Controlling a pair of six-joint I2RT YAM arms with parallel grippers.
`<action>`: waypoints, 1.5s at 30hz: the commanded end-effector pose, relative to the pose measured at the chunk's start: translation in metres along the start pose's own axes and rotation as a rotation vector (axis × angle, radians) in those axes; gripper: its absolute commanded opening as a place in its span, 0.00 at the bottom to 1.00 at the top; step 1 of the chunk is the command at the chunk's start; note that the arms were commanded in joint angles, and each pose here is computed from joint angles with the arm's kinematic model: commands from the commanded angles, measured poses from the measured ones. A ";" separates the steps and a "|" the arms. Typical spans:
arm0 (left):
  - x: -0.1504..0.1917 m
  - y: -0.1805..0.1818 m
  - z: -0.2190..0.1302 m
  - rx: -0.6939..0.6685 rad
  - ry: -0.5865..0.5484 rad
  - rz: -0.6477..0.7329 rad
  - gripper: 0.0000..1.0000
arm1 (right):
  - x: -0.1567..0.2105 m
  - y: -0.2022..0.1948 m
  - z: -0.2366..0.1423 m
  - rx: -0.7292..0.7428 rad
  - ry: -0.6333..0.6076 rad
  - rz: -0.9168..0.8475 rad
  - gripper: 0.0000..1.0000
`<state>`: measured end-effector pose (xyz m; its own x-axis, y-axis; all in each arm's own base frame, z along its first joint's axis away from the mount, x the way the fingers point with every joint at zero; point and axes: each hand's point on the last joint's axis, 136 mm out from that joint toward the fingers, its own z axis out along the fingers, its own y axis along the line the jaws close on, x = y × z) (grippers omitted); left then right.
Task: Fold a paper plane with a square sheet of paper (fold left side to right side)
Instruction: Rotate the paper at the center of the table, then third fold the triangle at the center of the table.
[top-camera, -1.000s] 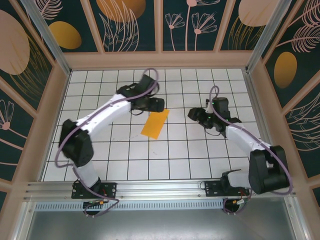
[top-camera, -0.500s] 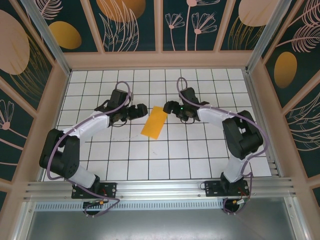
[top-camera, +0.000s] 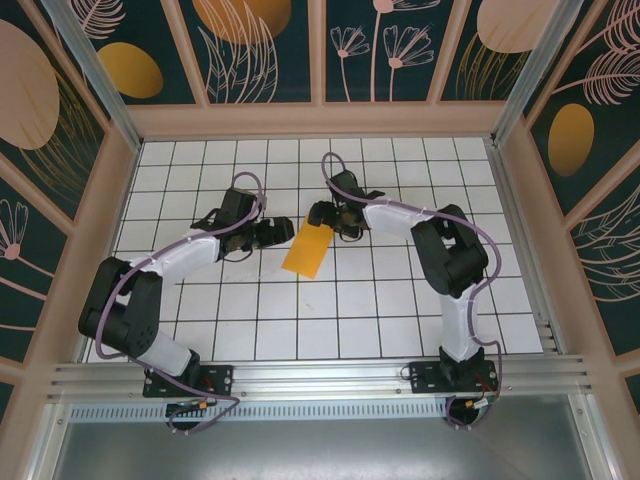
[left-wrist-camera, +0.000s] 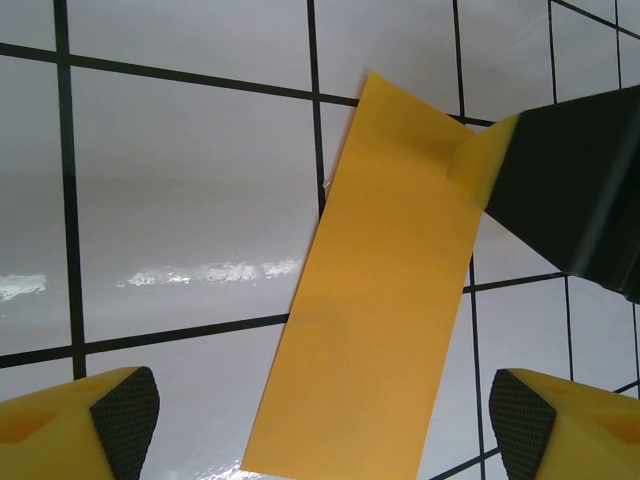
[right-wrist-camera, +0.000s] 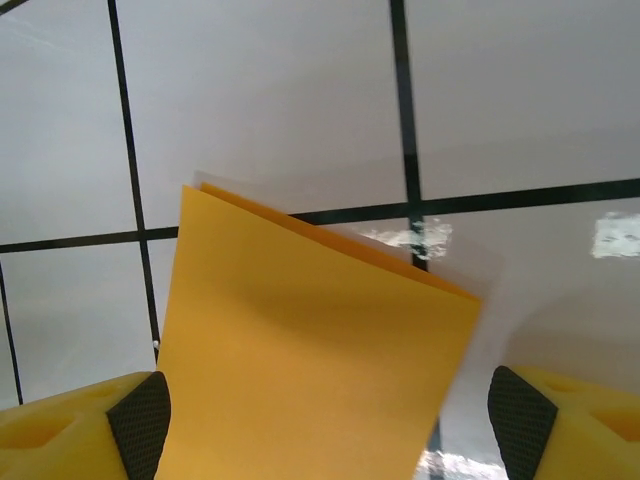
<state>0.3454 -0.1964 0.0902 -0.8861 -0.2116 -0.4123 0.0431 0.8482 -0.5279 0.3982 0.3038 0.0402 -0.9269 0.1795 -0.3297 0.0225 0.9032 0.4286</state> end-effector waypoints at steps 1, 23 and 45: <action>-0.001 0.005 -0.008 -0.025 -0.026 0.027 0.88 | 0.008 0.001 0.010 0.042 0.036 -0.020 0.86; 0.017 0.008 -0.015 0.012 -0.022 -0.019 0.89 | -0.019 0.027 -0.002 -0.008 -0.019 -0.217 0.86; 0.023 0.013 -0.004 0.012 0.010 -0.043 0.91 | 0.003 0.043 0.020 -0.192 0.096 -0.188 0.81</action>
<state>0.3240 -0.1893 0.0802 -0.8893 -0.2400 -0.3892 0.0152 0.8352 -0.5498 0.4071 0.3505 0.0570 -0.9273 -0.0148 -0.3741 -0.2304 0.8102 0.5390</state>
